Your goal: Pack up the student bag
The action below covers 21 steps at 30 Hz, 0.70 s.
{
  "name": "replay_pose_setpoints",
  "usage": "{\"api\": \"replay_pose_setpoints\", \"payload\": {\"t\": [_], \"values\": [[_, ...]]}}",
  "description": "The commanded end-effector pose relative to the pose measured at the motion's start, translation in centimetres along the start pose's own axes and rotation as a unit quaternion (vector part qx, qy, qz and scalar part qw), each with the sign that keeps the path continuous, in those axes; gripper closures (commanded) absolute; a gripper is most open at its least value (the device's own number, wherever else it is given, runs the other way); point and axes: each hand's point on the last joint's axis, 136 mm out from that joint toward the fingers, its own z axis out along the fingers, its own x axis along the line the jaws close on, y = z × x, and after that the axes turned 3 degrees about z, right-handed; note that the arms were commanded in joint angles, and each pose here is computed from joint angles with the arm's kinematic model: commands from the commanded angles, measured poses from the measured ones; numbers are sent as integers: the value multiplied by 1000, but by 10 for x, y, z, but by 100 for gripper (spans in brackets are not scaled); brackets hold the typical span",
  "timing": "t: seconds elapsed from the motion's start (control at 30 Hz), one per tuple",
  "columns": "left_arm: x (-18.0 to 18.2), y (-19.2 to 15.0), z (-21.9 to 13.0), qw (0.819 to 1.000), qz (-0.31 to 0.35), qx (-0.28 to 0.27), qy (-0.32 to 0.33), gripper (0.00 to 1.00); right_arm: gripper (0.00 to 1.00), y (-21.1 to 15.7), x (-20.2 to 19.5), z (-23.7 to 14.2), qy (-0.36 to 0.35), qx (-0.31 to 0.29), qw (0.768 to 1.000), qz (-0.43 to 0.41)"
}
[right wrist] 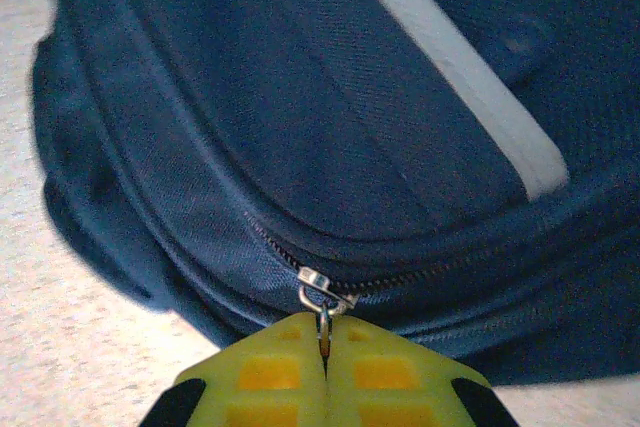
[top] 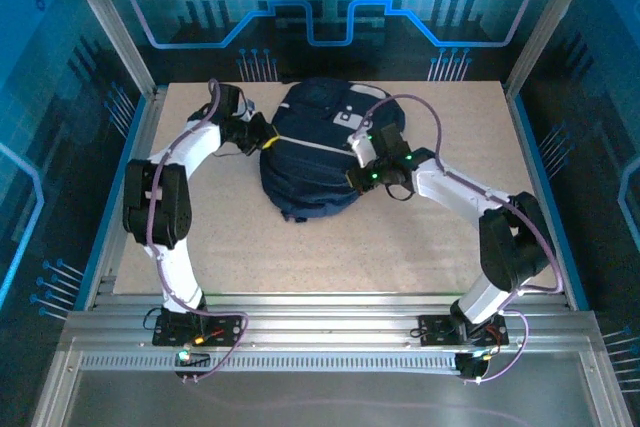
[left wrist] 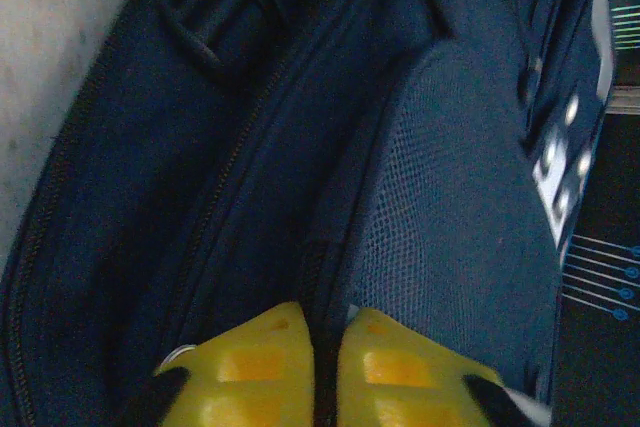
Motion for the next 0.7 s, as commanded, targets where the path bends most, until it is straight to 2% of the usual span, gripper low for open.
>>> {"api": "replay_pose_setpoints", "payload": {"t": [0.0, 0.07, 0.2, 0.27, 0.43, 0.67], "values": [[-1, 47, -17, 998, 5, -63, 20, 67, 100, -14, 36, -5, 34, 25, 999, -11], [-3, 49, -23, 997, 3, -68, 28, 44, 100, -8, 48, 2, 47, 19, 999, -13], [-8, 47, -49, 995, 5, -93, 40, 22, 100, 9, 53, 23, 42, 12, 999, 2], [-12, 38, -63, 994, -1, -101, 33, 19, 100, 16, 51, 33, 37, 8, 999, 23], [-5, -5, -79, 993, -49, -105, 1, 18, 100, 34, 68, 46, 78, -20, 995, 56], [11, -67, -54, 991, -105, -75, -17, 18, 100, 44, 93, 53, 122, -34, 989, 70]]}}
